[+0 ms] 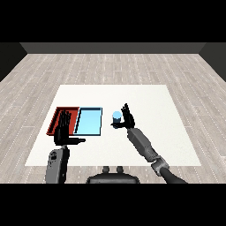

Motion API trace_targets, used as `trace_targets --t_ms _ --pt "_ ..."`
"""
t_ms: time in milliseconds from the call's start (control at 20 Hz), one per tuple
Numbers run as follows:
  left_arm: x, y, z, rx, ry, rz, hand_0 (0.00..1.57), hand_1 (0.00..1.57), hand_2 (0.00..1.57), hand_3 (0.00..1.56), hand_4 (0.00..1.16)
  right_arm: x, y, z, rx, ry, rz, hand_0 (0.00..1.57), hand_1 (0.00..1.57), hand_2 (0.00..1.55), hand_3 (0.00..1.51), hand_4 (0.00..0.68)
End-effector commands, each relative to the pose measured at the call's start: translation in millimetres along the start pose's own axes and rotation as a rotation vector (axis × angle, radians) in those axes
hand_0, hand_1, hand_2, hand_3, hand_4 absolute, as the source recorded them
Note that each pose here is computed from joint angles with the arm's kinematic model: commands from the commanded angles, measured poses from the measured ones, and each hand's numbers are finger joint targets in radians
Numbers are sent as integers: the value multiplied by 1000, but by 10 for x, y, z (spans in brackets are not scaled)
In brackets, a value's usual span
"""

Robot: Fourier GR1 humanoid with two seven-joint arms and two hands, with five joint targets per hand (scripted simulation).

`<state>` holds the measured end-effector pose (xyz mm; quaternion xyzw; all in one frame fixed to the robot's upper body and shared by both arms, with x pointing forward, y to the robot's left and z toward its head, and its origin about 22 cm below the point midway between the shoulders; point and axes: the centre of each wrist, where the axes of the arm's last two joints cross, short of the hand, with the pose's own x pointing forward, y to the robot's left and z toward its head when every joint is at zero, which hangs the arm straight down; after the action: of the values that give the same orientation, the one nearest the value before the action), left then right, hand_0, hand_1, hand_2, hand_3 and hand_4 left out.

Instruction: Pick the blue can and put it in the blue box

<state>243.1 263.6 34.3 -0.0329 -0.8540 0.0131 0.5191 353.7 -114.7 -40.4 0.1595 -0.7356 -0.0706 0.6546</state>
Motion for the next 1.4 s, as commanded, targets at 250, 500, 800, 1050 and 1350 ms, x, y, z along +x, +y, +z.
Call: trace_targets --t_ms 250,500,800,1050,1350 --pt "53 -52 43 18 -6 -15 0 0 0 0 0 31 99 -185 15 33 -10 0 0 0 0 0" --pt "-149 -65 -83 -16 5 21 0 0 0 0 0 -77 -41 -152 21 50 4 0 0 0 0 0" --pt "-114 33 159 -12 1 15 0 0 0 0 0 -51 234 -144 37 68 -6 0 0 0 0 0" --pt "19 95 16 11 -6 -10 0 0 0 0 0 -76 138 -165 -197 66 152 1494 1494 1509 1481 600" --pt "-40 189 75 2 11 9 0 0 0 0 0 -71 218 -201 -191 78 291 1495 1495 1474 1432 616"
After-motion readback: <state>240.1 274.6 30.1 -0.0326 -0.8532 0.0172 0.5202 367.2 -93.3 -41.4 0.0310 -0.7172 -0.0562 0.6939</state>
